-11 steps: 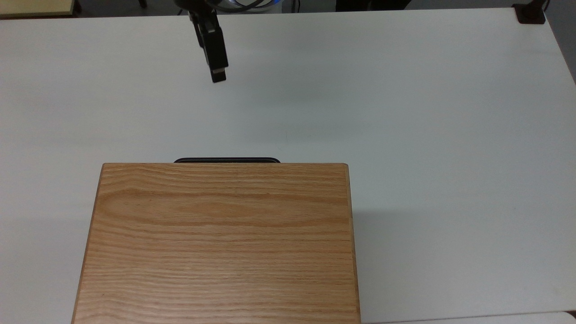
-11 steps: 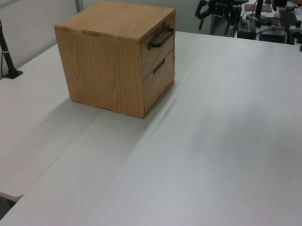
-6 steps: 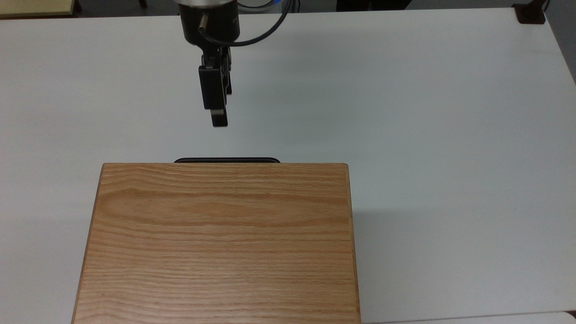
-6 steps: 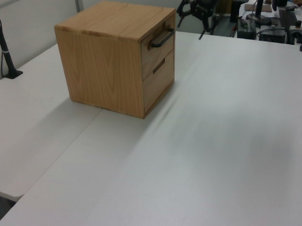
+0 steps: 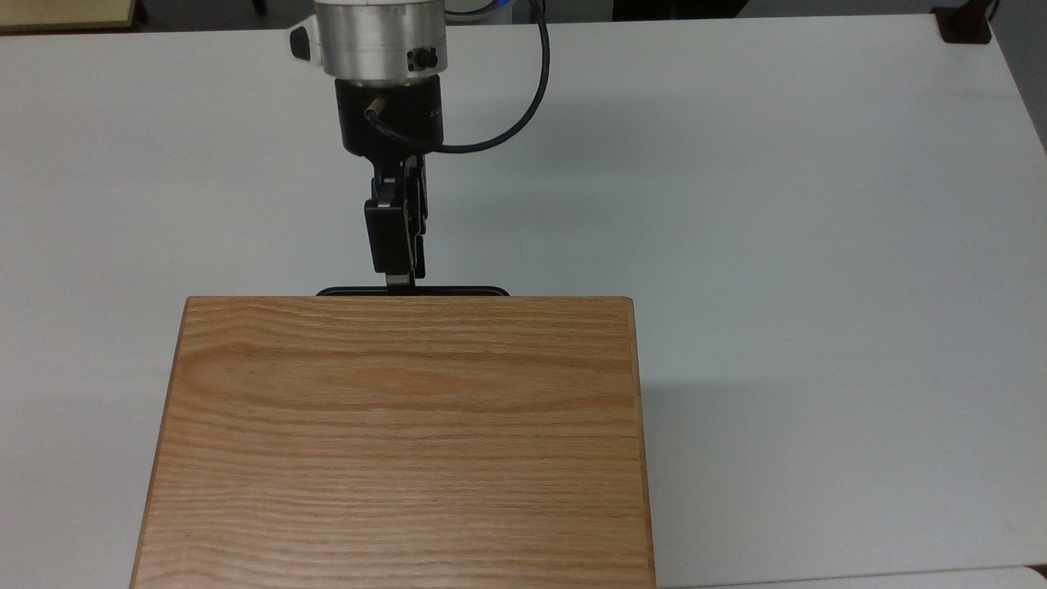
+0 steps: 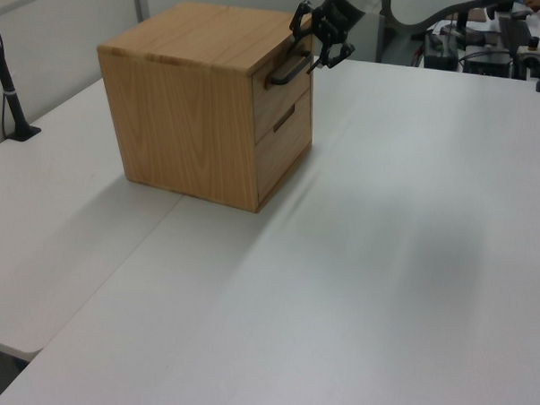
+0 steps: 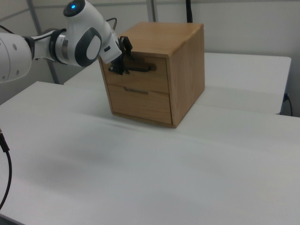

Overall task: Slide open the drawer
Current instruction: 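Close the gripper around the black bar handle of the upper drawer, then pull the handle straight out, sliding the upper drawer open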

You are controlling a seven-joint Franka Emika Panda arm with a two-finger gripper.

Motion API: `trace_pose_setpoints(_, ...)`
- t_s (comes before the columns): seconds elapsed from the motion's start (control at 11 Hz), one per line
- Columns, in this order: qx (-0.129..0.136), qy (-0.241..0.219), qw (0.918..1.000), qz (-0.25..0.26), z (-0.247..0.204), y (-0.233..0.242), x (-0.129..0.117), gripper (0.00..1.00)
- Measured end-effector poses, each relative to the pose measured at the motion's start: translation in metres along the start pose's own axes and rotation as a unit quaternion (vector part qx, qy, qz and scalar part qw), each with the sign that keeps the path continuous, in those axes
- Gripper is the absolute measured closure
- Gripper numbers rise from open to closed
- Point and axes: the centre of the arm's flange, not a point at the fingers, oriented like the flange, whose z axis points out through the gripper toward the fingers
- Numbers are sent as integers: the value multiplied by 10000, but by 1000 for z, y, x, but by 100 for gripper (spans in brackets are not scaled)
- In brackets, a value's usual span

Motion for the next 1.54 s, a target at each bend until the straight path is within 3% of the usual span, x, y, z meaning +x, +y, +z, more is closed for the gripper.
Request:
trace_pose_setpoints(0.18,-29,-1,10000,5,4,2,0,57)
trace_pose_setpoints(0.27,-44,-6,10000,-2,6,3,-1,59)
trace_pose_setpoints(0.36,-66,-15,10000,-12,8,4,-3,74)
trace_pose_setpoints(0.73,-92,-26,10000,-26,12,7,-6,83)
trace_pose_setpoints(1.54,-154,-21,9999,-18,2,18,-5,85)
